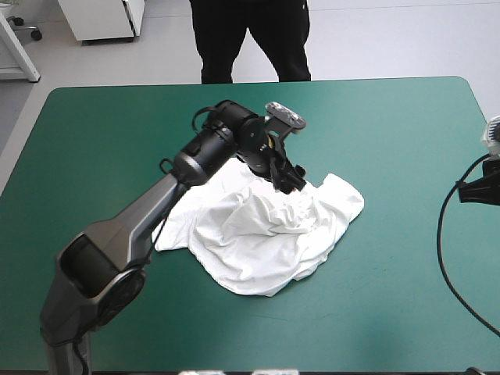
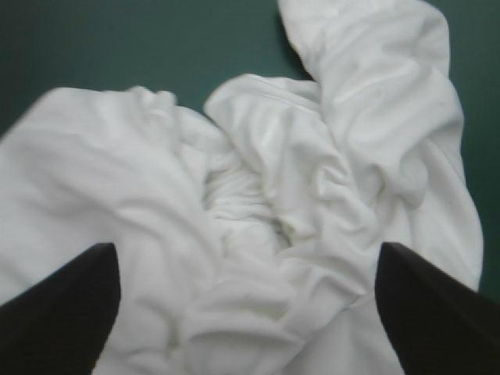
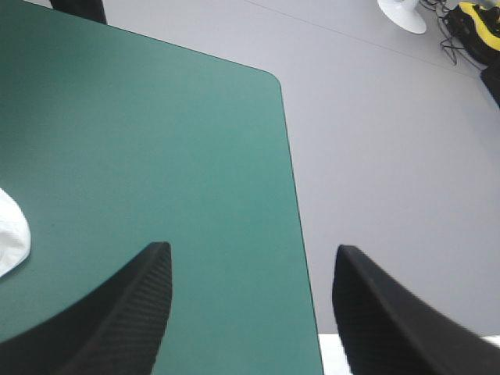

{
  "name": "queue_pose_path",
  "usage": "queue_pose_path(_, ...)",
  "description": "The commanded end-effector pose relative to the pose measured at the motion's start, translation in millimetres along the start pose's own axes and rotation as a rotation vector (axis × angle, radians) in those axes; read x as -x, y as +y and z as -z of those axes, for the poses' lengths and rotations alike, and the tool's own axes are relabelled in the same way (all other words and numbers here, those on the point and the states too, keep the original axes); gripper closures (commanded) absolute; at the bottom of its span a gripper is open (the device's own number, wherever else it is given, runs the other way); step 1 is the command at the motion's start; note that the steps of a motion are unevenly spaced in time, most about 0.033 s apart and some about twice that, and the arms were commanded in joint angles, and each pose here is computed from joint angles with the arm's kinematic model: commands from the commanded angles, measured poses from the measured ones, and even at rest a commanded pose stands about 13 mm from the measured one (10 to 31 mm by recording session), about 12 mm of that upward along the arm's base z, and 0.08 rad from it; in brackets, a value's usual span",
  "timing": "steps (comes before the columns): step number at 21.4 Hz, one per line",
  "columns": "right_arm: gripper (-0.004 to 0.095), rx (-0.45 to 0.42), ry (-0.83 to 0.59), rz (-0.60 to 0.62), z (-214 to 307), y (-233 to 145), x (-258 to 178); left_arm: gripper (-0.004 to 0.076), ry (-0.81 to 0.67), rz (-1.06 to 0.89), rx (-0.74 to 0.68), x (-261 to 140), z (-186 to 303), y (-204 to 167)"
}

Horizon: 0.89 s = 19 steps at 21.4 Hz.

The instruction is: Fold the cloth

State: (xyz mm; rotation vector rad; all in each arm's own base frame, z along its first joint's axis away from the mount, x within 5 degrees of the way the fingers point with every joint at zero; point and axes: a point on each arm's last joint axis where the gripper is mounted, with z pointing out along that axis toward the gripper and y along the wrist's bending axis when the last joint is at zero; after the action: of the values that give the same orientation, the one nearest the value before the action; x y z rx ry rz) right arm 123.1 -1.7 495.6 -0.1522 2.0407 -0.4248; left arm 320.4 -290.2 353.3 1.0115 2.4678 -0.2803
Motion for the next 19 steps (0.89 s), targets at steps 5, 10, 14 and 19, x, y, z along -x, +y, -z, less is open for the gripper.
queue_pose_path(5, 0.0341, 0.038, -0.025, -0.035, 7, -2, 3, 0.0090, -0.165, 0.183, 0.268, -40, 130, 56)
queue_pose_path(10, 0.0341, 0.073, -0.020, -0.046, 7, 2, 2, 0.0091, 0.048, 0.403, 0.335, -102, 103, 125)
queue_pose_path(14, 0.0349, 0.073, -0.017, -0.035, 6, 2, 3, 0.0091, 0.218, 0.499, 0.342, -138, 54, 162)
queue_pose_path(19, 0.0354, 0.075, 0.005, -0.018, -2, 8, 6, 0.0091, 0.301, 0.533, 0.260, -146, 4, 172)
